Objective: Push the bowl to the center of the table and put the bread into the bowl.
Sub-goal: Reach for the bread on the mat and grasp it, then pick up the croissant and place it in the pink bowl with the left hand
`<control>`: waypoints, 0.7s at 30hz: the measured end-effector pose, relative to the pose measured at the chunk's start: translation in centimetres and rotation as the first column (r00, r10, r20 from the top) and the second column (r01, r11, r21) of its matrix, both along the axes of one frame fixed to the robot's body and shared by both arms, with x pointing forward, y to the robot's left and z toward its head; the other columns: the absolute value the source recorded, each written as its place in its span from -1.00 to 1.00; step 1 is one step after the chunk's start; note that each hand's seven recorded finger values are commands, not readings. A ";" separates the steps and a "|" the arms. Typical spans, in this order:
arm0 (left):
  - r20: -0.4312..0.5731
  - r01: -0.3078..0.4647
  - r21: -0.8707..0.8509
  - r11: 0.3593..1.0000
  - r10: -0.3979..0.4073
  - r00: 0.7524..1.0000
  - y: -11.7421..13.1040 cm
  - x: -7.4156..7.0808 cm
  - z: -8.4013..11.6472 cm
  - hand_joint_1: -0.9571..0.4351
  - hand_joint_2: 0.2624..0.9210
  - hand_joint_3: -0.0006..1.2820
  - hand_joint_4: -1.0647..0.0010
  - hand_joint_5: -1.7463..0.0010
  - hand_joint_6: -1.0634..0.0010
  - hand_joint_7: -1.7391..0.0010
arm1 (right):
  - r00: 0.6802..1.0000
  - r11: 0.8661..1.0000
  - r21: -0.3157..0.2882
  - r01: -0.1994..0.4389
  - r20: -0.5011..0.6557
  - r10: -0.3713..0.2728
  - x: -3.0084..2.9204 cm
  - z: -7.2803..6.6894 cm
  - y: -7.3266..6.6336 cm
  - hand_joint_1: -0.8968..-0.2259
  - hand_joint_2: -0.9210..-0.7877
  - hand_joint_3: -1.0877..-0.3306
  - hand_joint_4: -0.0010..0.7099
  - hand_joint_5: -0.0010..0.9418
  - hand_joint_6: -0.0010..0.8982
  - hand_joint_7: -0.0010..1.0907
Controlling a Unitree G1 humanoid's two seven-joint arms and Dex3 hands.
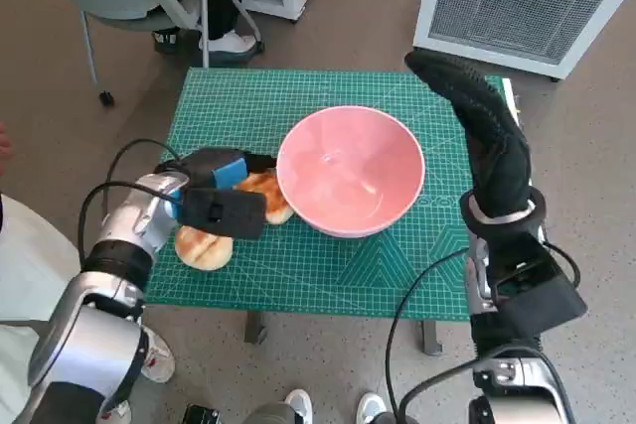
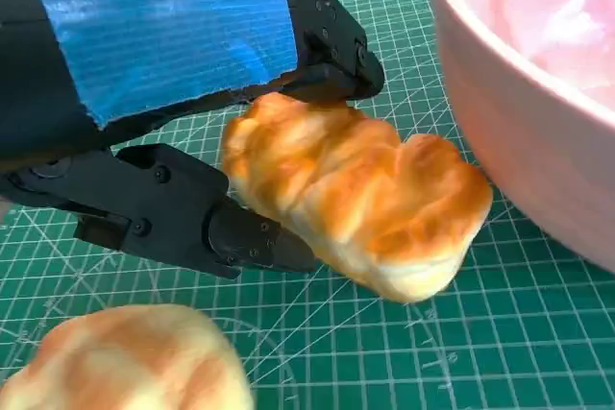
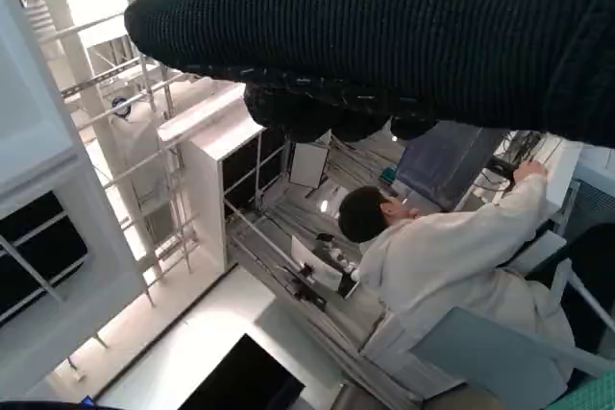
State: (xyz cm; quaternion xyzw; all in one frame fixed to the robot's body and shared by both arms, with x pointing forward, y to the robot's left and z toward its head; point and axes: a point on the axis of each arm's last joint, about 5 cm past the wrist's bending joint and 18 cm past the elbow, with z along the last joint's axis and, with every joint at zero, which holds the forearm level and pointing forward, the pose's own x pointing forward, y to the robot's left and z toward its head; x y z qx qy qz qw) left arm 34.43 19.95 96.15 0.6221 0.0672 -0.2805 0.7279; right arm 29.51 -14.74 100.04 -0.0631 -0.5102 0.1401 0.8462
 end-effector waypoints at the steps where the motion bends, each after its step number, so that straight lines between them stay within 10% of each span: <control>1: 0.001 -0.001 0.001 1.000 0.001 1.000 -0.1 0.0 0.0 0.20 0.99 -0.97 0.00 0.93 -0.23 0.87 | 1.000 1.000 0.000 0.000 -0.001 0.000 -0.01 0.0 0.0 -0.10 -1.00 -0.24 -0.04 -0.90 -1.00 0.47; 6: 0.012 0.003 0.002 1.000 -0.003 1.000 -0.4 0.1 -0.1 0.22 1.00 -0.91 -0.36 0.83 -0.42 0.81 | 1.000 1.000 -0.001 0.000 -0.006 0.000 -0.06 -0.2 0.0 -0.09 -1.00 -0.24 -0.04 -0.90 -1.00 0.47; 9: 0.026 0.005 0.001 1.000 -0.005 1.000 -0.5 0.0 -0.2 0.32 1.00 -0.82 -0.23 -0.06 -0.13 0.01 | 1.000 1.000 -0.002 0.000 -0.007 0.000 -0.06 -0.2 0.0 -0.09 -1.00 -0.24 -0.04 -0.90 -1.00 0.47; 12: 0.037 0.016 -0.003 1.000 -0.016 0.999 -0.5 0.0 -0.2 0.36 1.00 -0.82 -0.22 -0.35 -0.12 -0.18 | 1.000 1.000 -0.002 0.001 -0.008 -0.001 -0.06 -0.2 0.0 -0.09 -1.00 -0.24 -0.04 -0.90 -1.00 0.47; 21: 0.060 0.042 -0.006 0.999 -0.041 0.997 -0.4 -0.1 -0.2 0.37 1.00 -0.83 -0.17 -0.49 -0.16 -0.26 | 1.000 1.000 -0.007 0.003 -0.014 -0.003 -0.12 -0.4 0.0 -0.09 -1.00 -0.25 -0.04 -0.89 -1.00 0.48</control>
